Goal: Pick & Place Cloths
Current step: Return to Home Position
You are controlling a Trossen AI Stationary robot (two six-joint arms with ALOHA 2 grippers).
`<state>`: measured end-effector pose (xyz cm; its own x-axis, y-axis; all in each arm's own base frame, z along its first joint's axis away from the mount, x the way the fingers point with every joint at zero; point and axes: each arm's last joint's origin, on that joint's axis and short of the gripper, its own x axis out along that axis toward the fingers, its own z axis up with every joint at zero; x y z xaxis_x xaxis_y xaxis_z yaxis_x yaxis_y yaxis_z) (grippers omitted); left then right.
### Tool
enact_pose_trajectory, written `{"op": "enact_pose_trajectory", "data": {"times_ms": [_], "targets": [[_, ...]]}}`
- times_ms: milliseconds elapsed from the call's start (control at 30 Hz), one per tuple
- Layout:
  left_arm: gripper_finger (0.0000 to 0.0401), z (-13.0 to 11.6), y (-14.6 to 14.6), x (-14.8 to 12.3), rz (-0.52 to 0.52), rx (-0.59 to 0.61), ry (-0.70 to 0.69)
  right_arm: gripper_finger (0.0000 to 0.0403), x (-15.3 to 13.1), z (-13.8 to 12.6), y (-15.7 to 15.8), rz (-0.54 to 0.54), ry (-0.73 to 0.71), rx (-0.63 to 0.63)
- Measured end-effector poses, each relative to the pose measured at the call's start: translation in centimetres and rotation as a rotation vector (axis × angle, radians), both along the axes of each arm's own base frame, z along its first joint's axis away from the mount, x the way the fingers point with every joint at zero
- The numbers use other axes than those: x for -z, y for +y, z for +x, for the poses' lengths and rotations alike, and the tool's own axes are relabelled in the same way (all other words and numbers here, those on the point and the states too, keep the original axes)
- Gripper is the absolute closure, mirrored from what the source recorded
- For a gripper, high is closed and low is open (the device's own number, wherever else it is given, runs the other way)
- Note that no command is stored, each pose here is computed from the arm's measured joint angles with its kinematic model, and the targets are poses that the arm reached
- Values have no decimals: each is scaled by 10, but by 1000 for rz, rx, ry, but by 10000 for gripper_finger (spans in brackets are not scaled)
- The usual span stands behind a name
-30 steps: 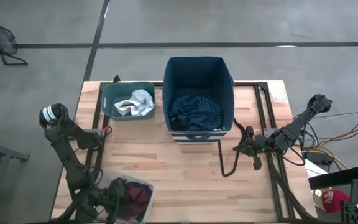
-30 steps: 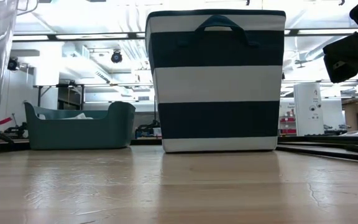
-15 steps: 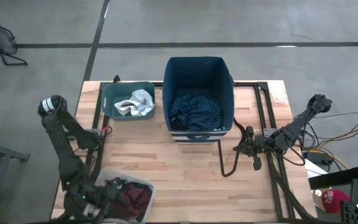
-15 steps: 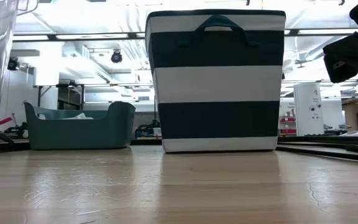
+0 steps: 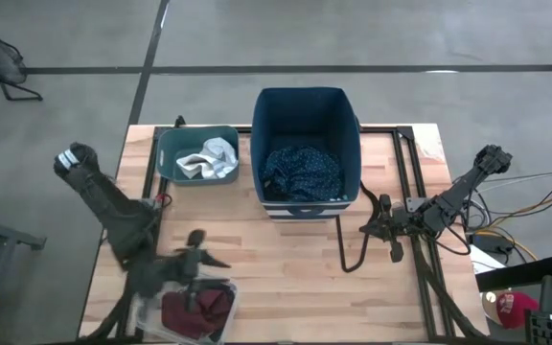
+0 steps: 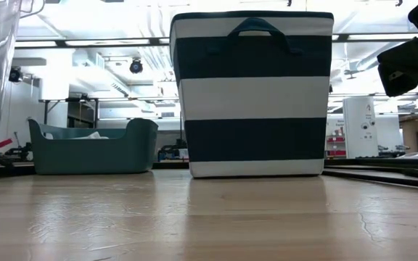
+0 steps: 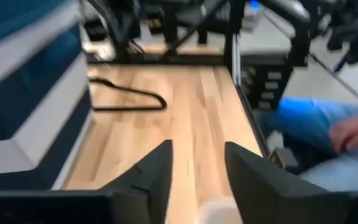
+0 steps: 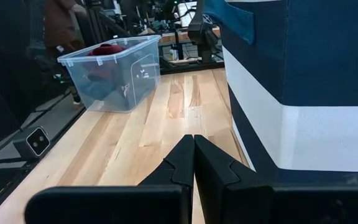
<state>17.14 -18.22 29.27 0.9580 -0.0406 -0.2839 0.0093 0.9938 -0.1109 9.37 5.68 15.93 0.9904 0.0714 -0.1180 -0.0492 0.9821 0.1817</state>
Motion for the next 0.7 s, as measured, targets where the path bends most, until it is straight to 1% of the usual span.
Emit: {"op": "enact_pose_trajectory", "data": {"times_ms": [67,133,200,267,300,400,467,633,700], "targets": [[272,16,12,3,6,40,43,394,0,0,0,0,0,0],[305,28,25,7,17,64,78,394,0,0,0,0,0,0],[345,35,38,9,16,84,97,394,0,0,0,0,0,0],[384,36,48,7,19,79,88,394,0,0,0,0,0,0],[391,35,51,6,25,73,74,394,0,0,0,0,0,0],[391,27,60,5,64,78,28,394,0,0,0,0,0,0],[393,20,65,6,66,88,-10,394,0,0,0,0,0,0],[397,-3,84,20,44,84,-78,394,0,0,0,0,0,0],[395,-11,93,28,60,76,-132,394,0,0,0,0,0,0]]}}
